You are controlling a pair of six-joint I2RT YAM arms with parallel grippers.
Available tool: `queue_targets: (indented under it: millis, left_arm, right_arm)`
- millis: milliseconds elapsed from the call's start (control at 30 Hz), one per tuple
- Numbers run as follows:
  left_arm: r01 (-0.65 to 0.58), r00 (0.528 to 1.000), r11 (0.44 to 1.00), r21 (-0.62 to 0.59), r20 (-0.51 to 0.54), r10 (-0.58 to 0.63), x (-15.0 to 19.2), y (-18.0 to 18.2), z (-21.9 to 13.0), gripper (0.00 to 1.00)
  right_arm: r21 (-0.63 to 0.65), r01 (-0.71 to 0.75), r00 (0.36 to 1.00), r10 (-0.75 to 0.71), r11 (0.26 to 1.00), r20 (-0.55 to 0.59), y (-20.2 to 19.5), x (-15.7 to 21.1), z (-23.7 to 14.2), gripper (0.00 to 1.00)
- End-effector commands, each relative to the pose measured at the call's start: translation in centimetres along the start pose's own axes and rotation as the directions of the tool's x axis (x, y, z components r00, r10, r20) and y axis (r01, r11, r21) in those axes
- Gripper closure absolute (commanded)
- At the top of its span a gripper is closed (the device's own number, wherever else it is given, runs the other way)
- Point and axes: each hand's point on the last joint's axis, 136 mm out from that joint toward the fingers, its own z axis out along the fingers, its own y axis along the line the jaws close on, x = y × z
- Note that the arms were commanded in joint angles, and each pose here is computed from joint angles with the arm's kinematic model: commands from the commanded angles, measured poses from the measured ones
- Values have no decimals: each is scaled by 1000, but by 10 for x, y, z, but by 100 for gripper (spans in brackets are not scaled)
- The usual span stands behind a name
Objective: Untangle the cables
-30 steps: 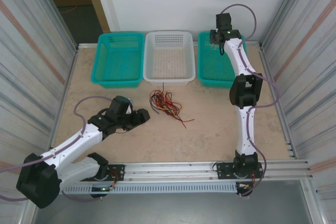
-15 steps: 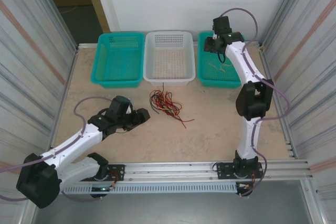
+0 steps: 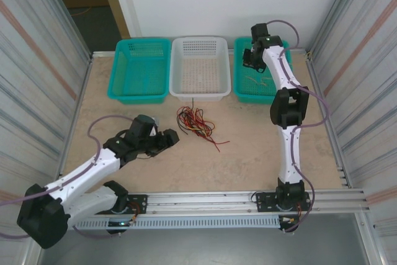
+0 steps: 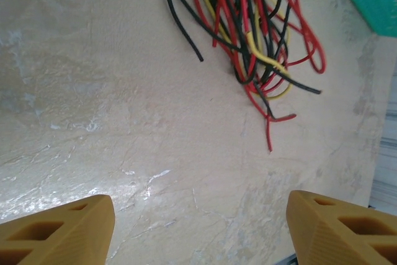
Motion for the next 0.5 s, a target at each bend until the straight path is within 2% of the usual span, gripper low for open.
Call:
queue_targets:
  millis: [0,200,467]
  left_arm:
    - [-14,1000,999,28,-8,15,-7,-18,6,26]
    - [-36,999,999,35,1,36,-17,-33,10,27]
    - [-9,1000,1000,19,-3,9,-12,-24,13,27]
  right_arm:
    - [-27,-26,996,24,999,-85,9,19,11,79]
    - [-95,-1,994,-9,995,-108,26,26,22,77]
    - [-177,27,991,-49,984,-122,42,28,29,74]
